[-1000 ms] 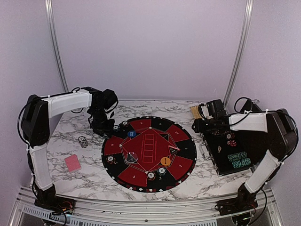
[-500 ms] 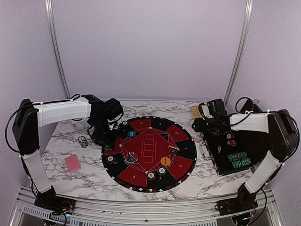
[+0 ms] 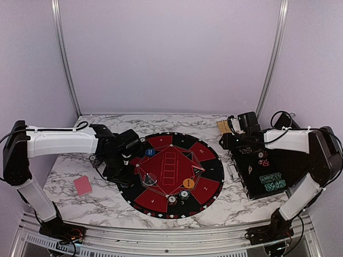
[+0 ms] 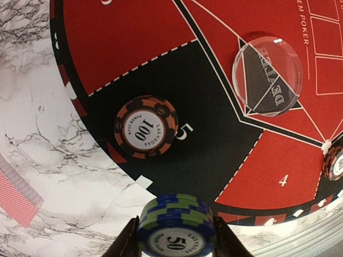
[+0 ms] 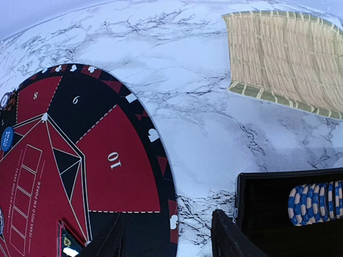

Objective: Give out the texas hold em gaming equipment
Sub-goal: Place the pile of poker chips at the dealer area.

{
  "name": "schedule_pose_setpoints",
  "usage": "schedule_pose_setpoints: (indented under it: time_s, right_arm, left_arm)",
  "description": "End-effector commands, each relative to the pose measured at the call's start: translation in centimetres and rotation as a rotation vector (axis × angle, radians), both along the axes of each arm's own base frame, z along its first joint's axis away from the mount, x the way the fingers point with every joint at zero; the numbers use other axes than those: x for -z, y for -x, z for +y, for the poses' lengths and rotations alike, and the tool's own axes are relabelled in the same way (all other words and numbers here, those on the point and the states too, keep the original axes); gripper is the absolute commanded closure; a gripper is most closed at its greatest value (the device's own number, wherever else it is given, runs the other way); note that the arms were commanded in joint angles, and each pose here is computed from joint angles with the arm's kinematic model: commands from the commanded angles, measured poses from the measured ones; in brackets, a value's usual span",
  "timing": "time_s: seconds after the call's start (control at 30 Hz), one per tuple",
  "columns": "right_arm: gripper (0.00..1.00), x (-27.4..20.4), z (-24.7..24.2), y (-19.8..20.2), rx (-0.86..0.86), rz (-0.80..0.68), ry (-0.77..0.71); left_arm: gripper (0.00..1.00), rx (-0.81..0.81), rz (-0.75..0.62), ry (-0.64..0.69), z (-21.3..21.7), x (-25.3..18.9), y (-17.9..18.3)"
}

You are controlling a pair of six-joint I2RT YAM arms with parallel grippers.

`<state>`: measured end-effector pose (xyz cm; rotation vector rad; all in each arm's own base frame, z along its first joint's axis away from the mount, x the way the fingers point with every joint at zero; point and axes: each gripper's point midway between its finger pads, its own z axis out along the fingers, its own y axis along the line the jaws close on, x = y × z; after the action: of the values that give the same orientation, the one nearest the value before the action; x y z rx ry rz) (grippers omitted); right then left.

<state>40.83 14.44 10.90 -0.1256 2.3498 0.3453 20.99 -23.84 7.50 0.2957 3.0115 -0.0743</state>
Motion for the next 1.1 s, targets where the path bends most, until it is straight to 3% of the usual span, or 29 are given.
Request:
schedule_pose_setpoints:
  time_s: [0.0,0.87,1.07]
  right_arm:
    - [0.47,-1.7,-0.2,-0.4,0.012,-0.046,-0.019]
    - [0.47,-1.3,-0.1,-0.4,0.008,-0.037,-0.023]
    - [0.48,-1.4,0.0,-0.4,0.004,-0.039,-0.027]
  left_arm:
    - [0.60,-0.060,-0.037,0.046,-0.5,-0.1,0.5]
    - [0.58,-0.071,0.019,0.003,-0.8,4.8,1.3]
    - [0.50,-0.069,0.016,-0.001,-0.8,4.8,1.2]
